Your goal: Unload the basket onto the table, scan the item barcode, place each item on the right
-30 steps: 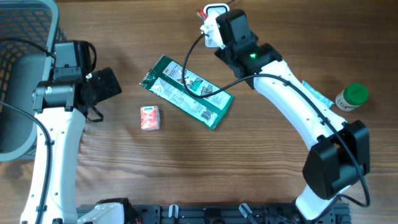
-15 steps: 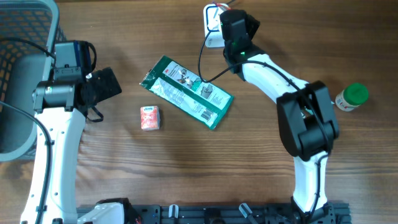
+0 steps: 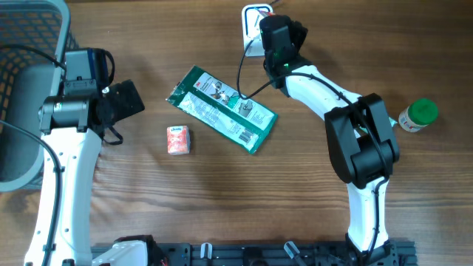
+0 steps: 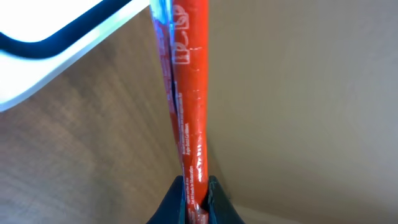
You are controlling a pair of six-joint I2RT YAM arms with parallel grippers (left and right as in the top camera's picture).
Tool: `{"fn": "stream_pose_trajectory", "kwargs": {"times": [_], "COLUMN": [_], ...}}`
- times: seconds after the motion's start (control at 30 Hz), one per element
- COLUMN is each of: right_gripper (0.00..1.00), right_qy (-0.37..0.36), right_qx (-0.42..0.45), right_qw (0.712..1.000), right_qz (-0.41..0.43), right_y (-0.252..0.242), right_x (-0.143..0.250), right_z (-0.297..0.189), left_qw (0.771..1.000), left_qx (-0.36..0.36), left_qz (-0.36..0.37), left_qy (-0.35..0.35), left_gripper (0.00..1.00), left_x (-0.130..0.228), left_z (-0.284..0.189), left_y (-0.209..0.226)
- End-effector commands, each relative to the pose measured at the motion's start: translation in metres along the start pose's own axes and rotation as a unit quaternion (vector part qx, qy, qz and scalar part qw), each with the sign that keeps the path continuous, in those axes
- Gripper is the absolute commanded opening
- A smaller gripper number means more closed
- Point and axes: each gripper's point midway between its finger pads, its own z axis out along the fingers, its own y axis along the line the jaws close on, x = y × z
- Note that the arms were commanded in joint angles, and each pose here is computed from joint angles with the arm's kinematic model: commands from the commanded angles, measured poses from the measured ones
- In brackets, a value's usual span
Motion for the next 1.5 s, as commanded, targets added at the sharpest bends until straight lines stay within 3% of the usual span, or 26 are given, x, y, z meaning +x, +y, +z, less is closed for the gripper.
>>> {"fn": "stream_pose_trajectory", "kwargs": {"times": [0.0, 0.23, 0.33, 0.57, 0.77, 0.9, 1.03, 1.13, 1.2, 1.33, 1.43, 1.47], "right_gripper": [0.04, 0.04, 0.04, 0.04, 0.04, 0.04, 0.05, 0.15, 0.34, 0.62, 0.63, 0.59], "right_qy": [-0.006, -0.017, -0.009, -0.071, 0.033, 0.194, 0.273, 0.311, 0.335, 0.349, 0.316, 0.296], "right_qx": [-0.029, -0.039, -0.025, -0.105, -0.179, -0.262, -0.346, -0.365, -0.365, -0.371, -0.399, -0.418], "right_qw": [0.999, 0.998, 0.993, 0.978, 0.955, 0.904, 0.845, 0.810, 0.795, 0.779, 0.766, 0.757], "right_qz": [0.020, 0.036, 0.111, 0.166, 0.233, 0.276, 0.303, 0.338, 0.350, 0.366, 0.392, 0.406], "right_y": [0.019, 0.023, 0.008, -0.043, -0.050, -0.014, 0.023, 0.044, 0.056, 0.071, 0.076, 0.078], "right_x": [-0.002, -0.006, -0.004, -0.002, 0.072, 0.155, 0.196, 0.219, 0.235, 0.249, 0.232, 0.220], "right_z": [0.001, 0.000, -0.004, -0.065, -0.121, -0.153, -0.165, -0.163, -0.160, -0.155, -0.152, -0.152], "left_qw": [1.000, 1.000, 1.000, 1.000, 1.000, 1.000, 1.000, 1.000, 1.000, 1.000, 1.000, 1.000], "left_qx": [-0.004, -0.004, -0.004, -0.004, -0.004, -0.004, -0.004, -0.004, -0.004, -0.004, -0.004, -0.004], "left_qz": [-0.010, -0.010, -0.010, -0.010, -0.010, -0.010, -0.010, -0.010, -0.010, -0.010, -0.010, -0.010], "left_qy": [-0.016, -0.016, -0.016, -0.016, -0.016, -0.016, -0.016, -0.016, -0.016, -0.016, -0.016, -0.016], "left_gripper": [1.00, 1.00, 1.00, 1.00, 1.00, 1.00, 1.00, 1.00, 1.00, 1.00, 1.00, 1.00], "left_x": [-0.007, -0.007, -0.007, -0.007, -0.007, -0.007, -0.007, -0.007, -0.007, -0.007, -0.007, -0.007], "left_z": [-0.007, -0.007, -0.007, -0.007, -0.007, -0.007, -0.007, -0.007, -0.007, -0.007, -0.007, -0.007], "left_y": [0.004, 0.004, 0.004, 0.004, 0.004, 0.004, 0.004, 0.004, 0.004, 0.004, 0.004, 0.004]}}
